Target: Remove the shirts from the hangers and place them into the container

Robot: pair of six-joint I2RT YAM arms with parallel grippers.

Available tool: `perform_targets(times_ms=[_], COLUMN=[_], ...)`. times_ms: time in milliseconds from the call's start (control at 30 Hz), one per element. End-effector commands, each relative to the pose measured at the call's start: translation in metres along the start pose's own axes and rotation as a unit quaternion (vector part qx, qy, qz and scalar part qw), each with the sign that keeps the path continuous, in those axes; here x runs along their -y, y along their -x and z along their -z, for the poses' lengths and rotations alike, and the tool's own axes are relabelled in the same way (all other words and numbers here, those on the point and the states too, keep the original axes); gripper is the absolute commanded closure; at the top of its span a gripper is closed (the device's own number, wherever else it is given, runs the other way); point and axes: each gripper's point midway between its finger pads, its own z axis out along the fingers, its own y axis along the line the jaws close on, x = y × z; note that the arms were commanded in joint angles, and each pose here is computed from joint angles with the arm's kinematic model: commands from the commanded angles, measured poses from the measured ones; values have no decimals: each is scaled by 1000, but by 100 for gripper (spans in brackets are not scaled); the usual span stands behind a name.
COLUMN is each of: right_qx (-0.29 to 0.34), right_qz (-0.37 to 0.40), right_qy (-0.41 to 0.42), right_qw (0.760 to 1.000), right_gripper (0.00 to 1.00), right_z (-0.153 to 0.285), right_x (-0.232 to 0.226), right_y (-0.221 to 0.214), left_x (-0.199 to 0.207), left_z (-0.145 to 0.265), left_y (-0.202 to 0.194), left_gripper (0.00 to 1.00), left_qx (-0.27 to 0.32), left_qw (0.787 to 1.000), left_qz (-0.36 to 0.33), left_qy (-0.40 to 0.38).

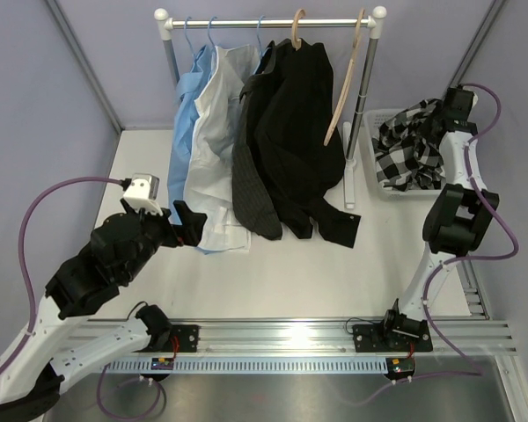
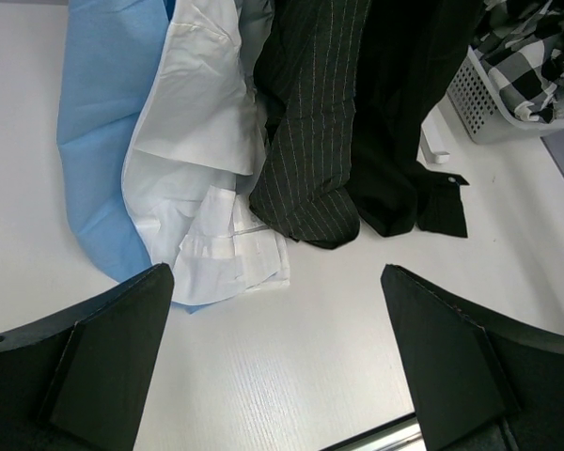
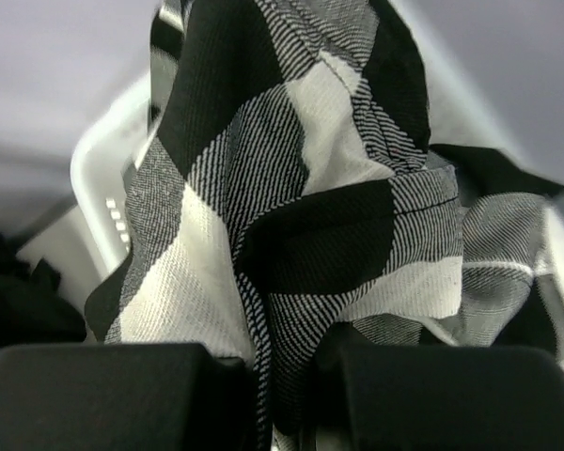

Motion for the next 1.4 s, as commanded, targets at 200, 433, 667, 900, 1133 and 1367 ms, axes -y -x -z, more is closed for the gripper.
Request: perform_targets(times_ms=[200, 433, 667, 900, 1133, 1367], right_qx=[-236, -233, -72, 63, 197, 164], right_qz=[-48, -32, 19, 39, 82, 77], right_qy=[-7, -9, 44, 82, 154, 301], right_qw=[971, 972, 996, 994, 965, 936], right_gripper=[100, 83, 23, 11, 6, 1], right_z=[-35, -30, 56, 192, 324, 380], right_x=[7, 8, -25, -43, -94, -185], right_y=[-125, -118, 4, 76, 82, 34], left_x=[4, 8, 8, 8, 7, 10], left_z=[-7, -7, -4, -6, -15, -21], left_y=[3, 8, 15, 22, 20, 18], left_gripper=[1, 1, 1, 1, 1, 1], left_qx=[-2, 0, 8, 14, 6, -3], left_qw=[1000, 1000, 1000, 1000, 1000, 1000], left_qz=[8, 10, 8, 4, 6, 4], left_qy=[4, -3, -3, 6, 23, 25])
